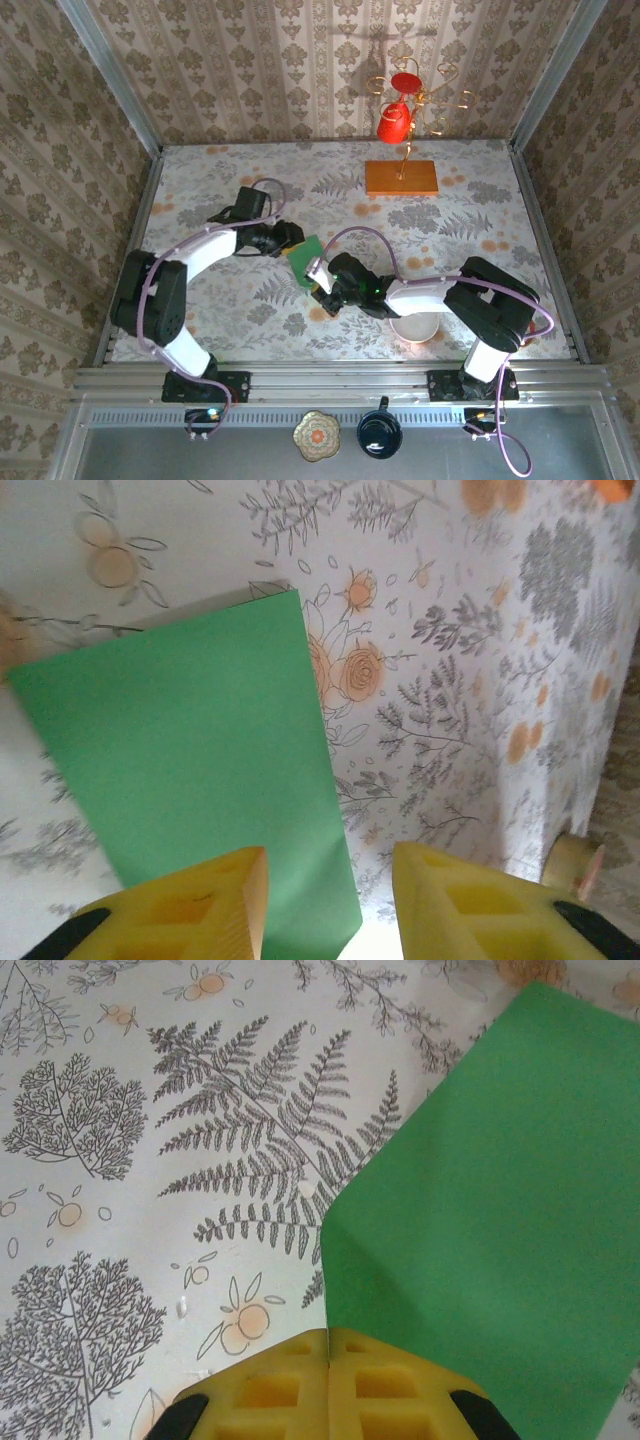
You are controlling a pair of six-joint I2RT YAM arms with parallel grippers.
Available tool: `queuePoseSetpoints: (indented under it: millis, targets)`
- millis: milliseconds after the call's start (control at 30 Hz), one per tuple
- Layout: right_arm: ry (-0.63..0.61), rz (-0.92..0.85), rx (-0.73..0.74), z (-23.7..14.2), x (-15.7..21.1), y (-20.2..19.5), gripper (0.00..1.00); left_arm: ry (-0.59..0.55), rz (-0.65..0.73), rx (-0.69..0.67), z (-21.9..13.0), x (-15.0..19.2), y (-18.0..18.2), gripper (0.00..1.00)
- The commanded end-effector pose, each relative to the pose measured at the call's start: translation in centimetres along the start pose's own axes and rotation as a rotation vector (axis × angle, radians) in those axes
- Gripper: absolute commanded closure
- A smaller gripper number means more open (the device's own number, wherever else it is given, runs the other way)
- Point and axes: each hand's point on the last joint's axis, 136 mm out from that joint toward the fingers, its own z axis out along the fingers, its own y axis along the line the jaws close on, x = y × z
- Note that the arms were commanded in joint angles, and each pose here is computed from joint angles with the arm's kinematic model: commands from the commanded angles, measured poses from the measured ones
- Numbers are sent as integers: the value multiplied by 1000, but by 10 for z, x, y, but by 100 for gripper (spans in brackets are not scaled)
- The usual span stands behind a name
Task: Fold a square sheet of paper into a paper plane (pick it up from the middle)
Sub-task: Third fold the triangle at the center of the table.
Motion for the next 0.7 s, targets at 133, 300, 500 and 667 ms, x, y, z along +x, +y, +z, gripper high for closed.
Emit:
queuePoseSetpoints:
  millis: [133,300,500,667]
  targets:
    - [12,130,-87,-11,2,11,100,133,85,-103,44,9,6,68]
    - [-1,175,-81,-14,-1,6,100,177,88,-144,64,14,18,75]
    - [9,246,-27,-12,0,-8,100,198,83,-177,71,19,29,80]
    - [35,327,76,-3,4,-29,100,238,72,-205,78,28,43,83]
